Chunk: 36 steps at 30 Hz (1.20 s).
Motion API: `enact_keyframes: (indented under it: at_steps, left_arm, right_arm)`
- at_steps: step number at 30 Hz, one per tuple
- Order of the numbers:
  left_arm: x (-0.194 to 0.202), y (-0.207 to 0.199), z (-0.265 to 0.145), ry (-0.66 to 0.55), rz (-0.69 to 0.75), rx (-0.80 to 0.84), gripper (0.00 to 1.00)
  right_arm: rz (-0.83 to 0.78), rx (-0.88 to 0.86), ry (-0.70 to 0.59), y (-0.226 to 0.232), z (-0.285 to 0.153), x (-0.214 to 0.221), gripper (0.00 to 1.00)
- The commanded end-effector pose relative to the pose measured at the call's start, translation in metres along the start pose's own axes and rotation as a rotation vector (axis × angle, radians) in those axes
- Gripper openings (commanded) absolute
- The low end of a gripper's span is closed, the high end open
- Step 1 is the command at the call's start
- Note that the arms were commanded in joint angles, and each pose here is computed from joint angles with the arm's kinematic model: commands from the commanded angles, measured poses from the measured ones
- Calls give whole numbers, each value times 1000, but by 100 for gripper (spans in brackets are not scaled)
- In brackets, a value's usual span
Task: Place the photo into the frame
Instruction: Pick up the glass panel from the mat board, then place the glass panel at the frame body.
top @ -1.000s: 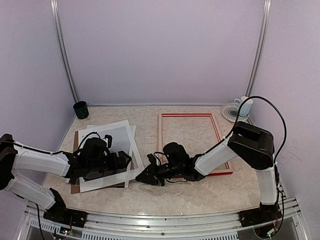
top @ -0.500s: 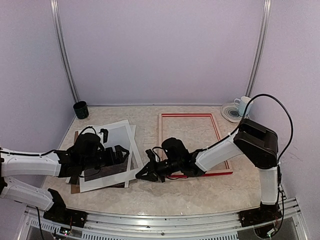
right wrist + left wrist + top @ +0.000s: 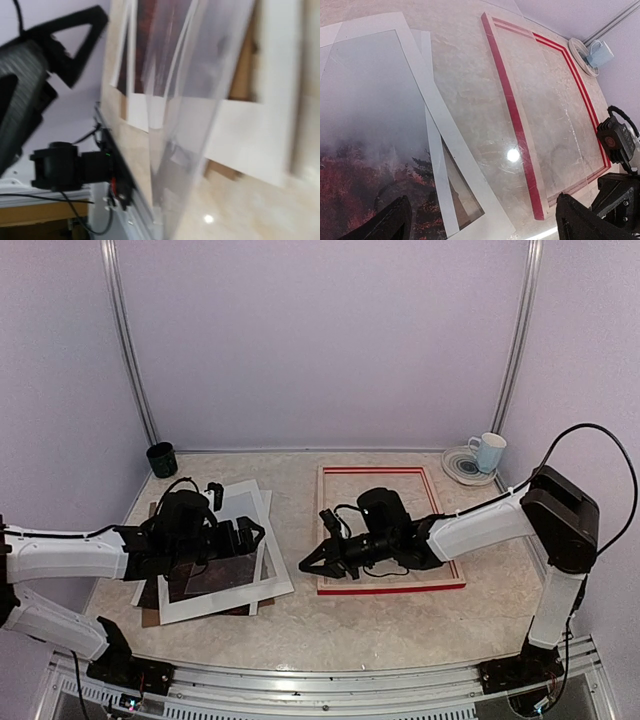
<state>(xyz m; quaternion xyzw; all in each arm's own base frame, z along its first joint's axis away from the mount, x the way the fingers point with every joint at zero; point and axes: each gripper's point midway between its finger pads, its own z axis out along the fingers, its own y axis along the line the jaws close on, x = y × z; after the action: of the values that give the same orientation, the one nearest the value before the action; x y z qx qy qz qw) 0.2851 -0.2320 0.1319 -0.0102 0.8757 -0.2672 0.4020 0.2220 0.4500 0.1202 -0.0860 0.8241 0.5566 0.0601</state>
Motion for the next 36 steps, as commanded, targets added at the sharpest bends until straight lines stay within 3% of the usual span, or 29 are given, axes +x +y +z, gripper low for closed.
enact_keyframes:
  at_steps: [1, 15, 31, 36]
  left_arm:
    - [-5, -4, 10, 7, 31, -3, 99]
    - [-9, -15, 48, 64, 49, 14, 99]
    - [-13, -27, 86, 95, 34, 27, 99]
    - [-8, -29, 98, 121, 33, 32, 99]
  right_arm:
    - [-36, 22, 34, -11, -23, 5, 0]
    - [-28, 111, 32, -60, -91, -14, 0]
    - [24, 185, 87, -117, -120, -6, 0]
    - [36, 216, 76, -130, -123, -10, 12]
